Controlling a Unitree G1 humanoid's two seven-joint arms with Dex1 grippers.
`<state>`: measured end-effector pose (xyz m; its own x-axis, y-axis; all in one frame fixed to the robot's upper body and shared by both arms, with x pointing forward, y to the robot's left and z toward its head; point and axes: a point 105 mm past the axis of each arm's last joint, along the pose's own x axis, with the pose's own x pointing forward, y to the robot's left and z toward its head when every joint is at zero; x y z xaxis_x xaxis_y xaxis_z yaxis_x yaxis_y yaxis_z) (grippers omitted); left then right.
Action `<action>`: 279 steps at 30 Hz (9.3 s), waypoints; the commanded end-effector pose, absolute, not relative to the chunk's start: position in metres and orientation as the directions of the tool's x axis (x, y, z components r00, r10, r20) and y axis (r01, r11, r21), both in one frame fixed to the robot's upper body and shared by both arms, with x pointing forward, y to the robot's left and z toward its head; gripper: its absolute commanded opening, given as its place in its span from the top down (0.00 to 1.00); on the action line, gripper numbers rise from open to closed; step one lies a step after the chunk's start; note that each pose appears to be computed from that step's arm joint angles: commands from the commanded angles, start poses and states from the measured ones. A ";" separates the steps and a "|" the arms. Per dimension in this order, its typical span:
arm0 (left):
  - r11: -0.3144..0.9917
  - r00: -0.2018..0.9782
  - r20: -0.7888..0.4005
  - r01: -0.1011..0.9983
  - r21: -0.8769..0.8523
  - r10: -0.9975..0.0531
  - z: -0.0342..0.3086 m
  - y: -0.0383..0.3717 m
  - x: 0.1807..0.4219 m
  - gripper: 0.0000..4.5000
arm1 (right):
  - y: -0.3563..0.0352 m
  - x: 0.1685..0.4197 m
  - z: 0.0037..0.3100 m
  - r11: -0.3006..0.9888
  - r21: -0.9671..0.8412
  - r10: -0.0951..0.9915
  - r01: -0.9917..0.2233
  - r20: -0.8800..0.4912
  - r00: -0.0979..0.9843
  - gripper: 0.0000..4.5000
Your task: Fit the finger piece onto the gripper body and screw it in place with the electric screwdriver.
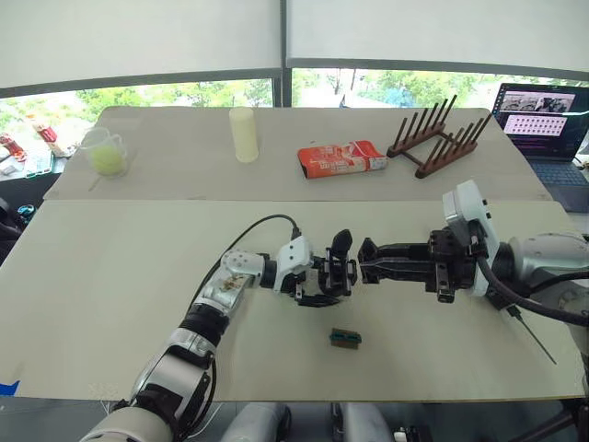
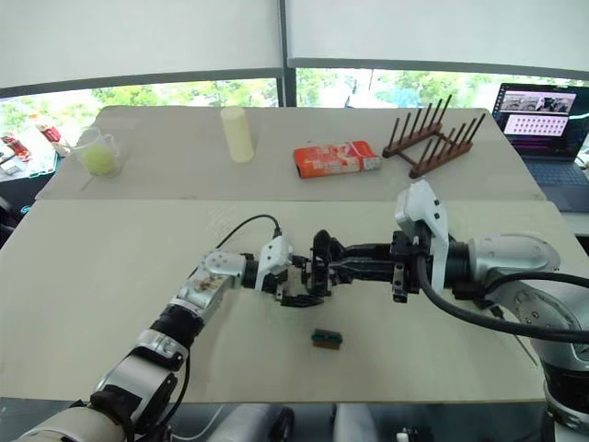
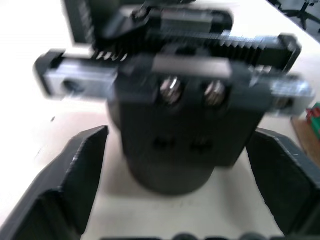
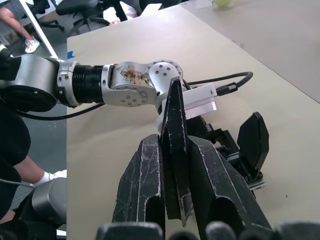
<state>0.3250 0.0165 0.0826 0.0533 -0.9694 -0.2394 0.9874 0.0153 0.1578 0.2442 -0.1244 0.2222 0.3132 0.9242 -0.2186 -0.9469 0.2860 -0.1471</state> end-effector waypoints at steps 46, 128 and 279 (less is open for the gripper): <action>0.020 0.076 -0.241 0.974 0.227 -0.968 0.088 0.020 0.331 0.49 | -0.108 0.286 0.132 0.150 -0.044 0.961 -0.988 -0.227 0.156 0.93; 0.105 0.149 -0.203 0.971 0.214 -0.968 0.091 0.024 0.340 0.49 | -0.136 0.281 0.067 0.184 0.158 0.827 -0.970 -0.559 0.066 0.93; -0.151 -0.128 -0.296 0.987 0.058 -0.947 0.173 0.109 0.226 0.00 | -0.154 0.228 0.266 0.651 -0.151 0.751 -0.743 0.265 0.604 0.57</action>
